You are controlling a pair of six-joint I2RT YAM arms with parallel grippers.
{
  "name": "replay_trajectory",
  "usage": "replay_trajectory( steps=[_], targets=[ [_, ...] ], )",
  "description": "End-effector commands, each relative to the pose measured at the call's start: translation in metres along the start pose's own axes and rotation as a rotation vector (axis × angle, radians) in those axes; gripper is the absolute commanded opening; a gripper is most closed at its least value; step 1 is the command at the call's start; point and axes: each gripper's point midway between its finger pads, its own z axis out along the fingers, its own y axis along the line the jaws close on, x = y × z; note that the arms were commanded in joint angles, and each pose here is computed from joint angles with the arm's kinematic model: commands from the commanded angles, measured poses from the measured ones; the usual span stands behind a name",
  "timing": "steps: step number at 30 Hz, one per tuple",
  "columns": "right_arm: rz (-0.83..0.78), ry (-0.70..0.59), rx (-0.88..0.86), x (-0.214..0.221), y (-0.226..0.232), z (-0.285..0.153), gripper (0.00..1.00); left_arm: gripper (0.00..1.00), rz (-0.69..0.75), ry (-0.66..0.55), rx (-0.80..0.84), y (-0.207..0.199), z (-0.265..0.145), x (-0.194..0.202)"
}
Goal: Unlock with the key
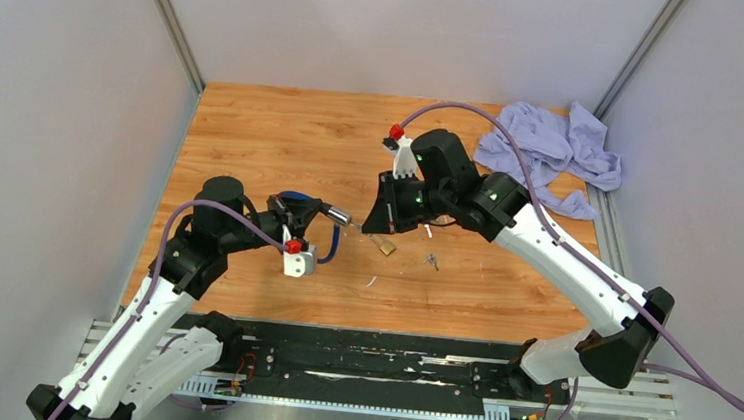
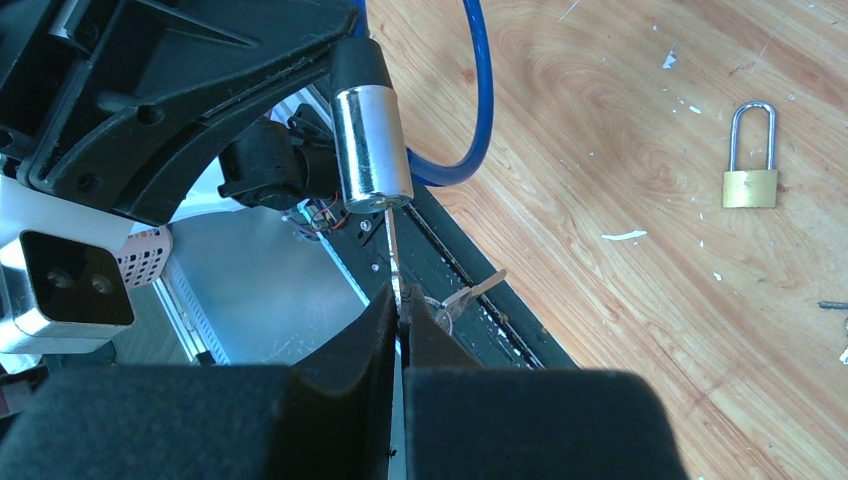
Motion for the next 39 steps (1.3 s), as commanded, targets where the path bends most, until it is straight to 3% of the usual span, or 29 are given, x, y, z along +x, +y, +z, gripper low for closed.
replay_trajectory(
  steps=[1, 39],
  targets=[
    [-0.021, -0.039, -0.011, -0.006, 0.000, -0.008, 0.01, 0.00, 0.054, -0.051, -0.034, 0.012, -0.002, -0.014],
    [0.005, -0.030, -0.001, -0.007, -0.006, 0.003, 0.01, 0.00, 0.047, -0.058, -0.031, 0.011, -0.001, -0.015]
  ],
)
